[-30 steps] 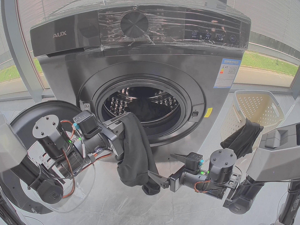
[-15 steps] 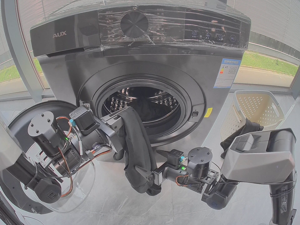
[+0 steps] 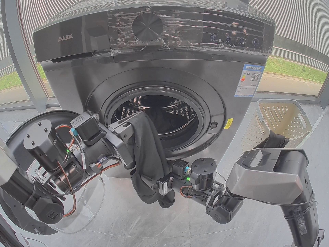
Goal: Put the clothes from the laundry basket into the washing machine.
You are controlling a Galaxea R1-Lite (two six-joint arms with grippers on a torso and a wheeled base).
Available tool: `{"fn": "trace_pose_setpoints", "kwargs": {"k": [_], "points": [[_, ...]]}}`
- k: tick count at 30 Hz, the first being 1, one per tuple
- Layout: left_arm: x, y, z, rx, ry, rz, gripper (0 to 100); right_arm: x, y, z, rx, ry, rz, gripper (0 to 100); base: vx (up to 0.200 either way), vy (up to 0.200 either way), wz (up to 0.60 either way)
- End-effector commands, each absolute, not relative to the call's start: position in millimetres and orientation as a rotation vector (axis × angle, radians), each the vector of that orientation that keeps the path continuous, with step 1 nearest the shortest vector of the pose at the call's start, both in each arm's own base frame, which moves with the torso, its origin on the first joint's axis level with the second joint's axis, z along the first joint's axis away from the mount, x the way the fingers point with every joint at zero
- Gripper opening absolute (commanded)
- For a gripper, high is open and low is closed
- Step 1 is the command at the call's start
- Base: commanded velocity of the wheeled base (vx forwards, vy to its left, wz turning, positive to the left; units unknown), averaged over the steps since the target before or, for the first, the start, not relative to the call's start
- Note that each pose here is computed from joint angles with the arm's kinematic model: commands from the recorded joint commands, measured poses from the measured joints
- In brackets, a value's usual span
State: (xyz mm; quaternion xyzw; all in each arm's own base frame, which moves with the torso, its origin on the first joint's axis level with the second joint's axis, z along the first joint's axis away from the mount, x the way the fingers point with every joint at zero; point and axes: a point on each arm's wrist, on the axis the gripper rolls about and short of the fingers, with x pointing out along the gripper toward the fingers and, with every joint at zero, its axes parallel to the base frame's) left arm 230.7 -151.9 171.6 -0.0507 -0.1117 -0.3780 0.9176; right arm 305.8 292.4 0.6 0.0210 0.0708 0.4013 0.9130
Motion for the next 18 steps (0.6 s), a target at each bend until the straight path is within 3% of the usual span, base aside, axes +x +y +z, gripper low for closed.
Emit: {"fn": "trace_pose_setpoints", "kwargs": {"k": [1,5,6,18], "points": [[224.0,-148.3,183.0,-0.12,-0.268,-0.781,0,314.4,294.3,-13.7,0.035,0.152,0.814,100,0.0,0.0,0.0],[224.5,-148.2,185.6,-0.132,-0.275,-0.781,0,314.3,296.7,-19.3,0.031,0.147,0.813,100,0.0,0.0,0.0],[225.7,-148.0,185.4,-0.132,-0.275,-0.778,0,312.1,297.4,-20.2,0.029,0.152,0.817,0,0.0,0.0,0.0],[248.5,-149.8,165.3,-0.117,-0.212,-0.705,0,267.8,286.9,-6.2,0.026,0.171,0.874,0,0.0,0.0,0.0]]}}
